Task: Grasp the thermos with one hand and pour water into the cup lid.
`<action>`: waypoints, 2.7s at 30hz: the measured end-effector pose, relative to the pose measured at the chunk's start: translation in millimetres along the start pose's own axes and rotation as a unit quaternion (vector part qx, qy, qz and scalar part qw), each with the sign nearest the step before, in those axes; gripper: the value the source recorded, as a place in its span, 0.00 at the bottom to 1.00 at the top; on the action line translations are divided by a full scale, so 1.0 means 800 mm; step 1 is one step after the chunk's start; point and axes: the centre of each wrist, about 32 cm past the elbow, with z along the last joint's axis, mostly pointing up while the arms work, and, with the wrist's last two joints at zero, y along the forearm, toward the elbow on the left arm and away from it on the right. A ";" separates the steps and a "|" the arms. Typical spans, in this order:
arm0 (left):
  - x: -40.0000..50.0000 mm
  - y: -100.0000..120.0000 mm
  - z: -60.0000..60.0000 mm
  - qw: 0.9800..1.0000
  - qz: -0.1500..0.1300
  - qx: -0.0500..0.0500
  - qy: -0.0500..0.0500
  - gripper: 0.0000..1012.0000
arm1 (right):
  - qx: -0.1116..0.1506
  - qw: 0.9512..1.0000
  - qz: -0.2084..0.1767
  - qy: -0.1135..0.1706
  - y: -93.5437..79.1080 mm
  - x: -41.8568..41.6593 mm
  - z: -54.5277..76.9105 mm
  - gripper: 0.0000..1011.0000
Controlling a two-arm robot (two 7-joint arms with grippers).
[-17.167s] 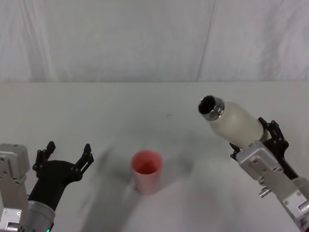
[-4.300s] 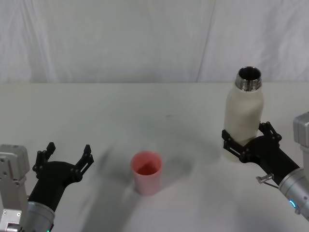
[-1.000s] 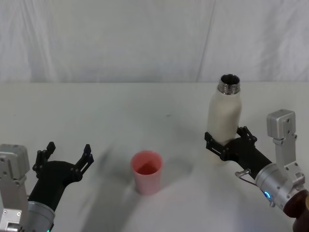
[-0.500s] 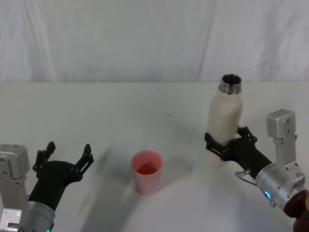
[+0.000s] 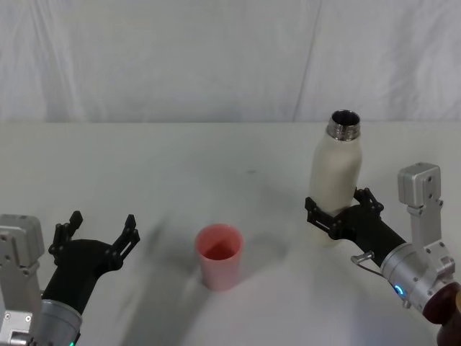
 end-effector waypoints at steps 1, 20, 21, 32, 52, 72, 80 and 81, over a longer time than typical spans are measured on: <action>0.000 0.000 0.000 1.000 0.000 0.000 0.000 0.99 | 0.000 1.000 0.000 0.000 0.000 0.000 0.000 0.99; 0.000 0.000 0.000 1.000 0.000 0.000 0.000 0.99 | -0.010 1.000 -0.006 0.006 -0.011 -0.002 -0.006 0.99; 0.000 0.000 0.000 1.000 0.000 0.000 0.000 0.99 | -0.012 1.000 -0.006 0.006 -0.011 -0.002 -0.007 0.99; 0.000 0.000 0.000 1.000 0.000 0.000 0.000 0.99 | -0.025 1.000 0.001 0.012 -0.020 -0.007 -0.013 0.99; 0.000 0.000 0.000 1.000 0.000 0.000 0.000 0.99 | -0.032 0.999 0.000 0.013 -0.045 -0.012 -0.015 0.99; 0.000 0.000 0.000 1.000 0.000 0.000 0.000 0.99 | 0.023 1.000 -0.015 0.003 -0.081 -0.029 0.012 0.99; 0.000 0.000 0.000 1.000 0.000 0.000 0.000 0.99 | 0.037 0.999 -0.021 -0.009 -0.091 -0.030 0.020 0.99; 0.000 0.000 0.000 1.000 0.000 0.000 0.000 0.99 | 0.038 0.999 -0.021 -0.010 -0.091 -0.030 0.021 0.99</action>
